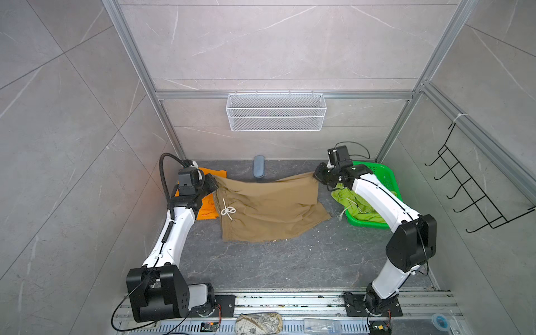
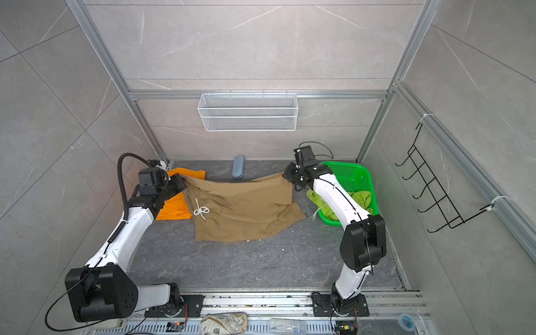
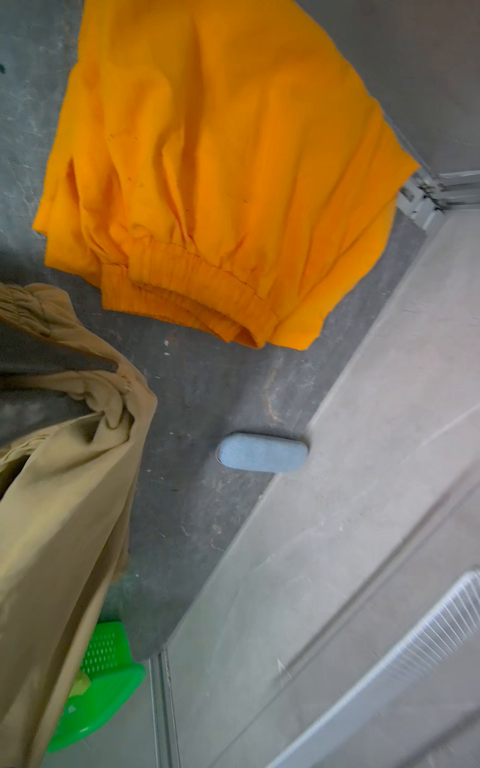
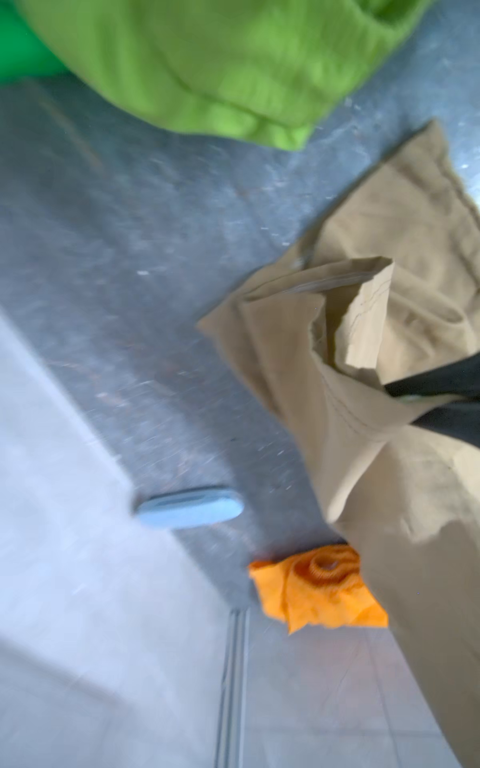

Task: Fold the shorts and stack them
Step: 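Lift the khaki trousers high with both grippers and shake them out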

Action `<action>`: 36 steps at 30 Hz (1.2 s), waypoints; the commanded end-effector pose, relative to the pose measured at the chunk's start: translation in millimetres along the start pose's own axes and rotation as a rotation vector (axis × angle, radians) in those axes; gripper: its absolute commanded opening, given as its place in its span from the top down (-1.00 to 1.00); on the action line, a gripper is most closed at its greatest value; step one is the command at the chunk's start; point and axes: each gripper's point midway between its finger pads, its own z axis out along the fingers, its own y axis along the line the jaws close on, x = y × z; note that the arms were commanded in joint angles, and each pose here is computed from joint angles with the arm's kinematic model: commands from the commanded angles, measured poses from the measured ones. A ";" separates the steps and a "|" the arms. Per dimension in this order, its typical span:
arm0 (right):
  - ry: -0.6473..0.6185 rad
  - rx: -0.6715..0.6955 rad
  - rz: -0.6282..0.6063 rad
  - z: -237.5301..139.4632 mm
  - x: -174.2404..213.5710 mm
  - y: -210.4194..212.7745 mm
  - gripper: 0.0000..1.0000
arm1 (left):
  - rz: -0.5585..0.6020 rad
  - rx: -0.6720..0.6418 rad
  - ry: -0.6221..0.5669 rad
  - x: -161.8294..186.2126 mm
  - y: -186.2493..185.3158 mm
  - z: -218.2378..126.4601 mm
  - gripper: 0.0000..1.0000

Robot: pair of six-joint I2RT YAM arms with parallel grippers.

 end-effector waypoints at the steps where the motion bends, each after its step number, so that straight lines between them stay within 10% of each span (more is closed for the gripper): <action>1: -0.059 -0.004 -0.019 -29.5 -36.4 9.1 1.00 | 0.012 0.108 -0.171 -63.8 -38.4 -25.1 1.00; 11: -0.384 -0.233 -0.149 -204.6 -135.6 95.1 1.00 | 0.145 0.309 -0.414 -150.9 -116.7 -110.6 1.00; 26: -0.922 -0.527 -0.352 -480.4 -112.4 124.2 1.00 | 0.131 0.505 -0.685 -176.4 -171.2 -313.8 1.00; 31: -0.991 -0.412 -0.303 -460.7 -145.3 115.3 1.00 | 0.093 0.365 -0.673 -191.3 -155.8 -305.0 1.00; 36: -0.722 -0.319 -0.162 -317.0 -200.6 78.8 1.00 | 0.111 0.165 -0.492 -174.9 -119.0 -210.8 1.00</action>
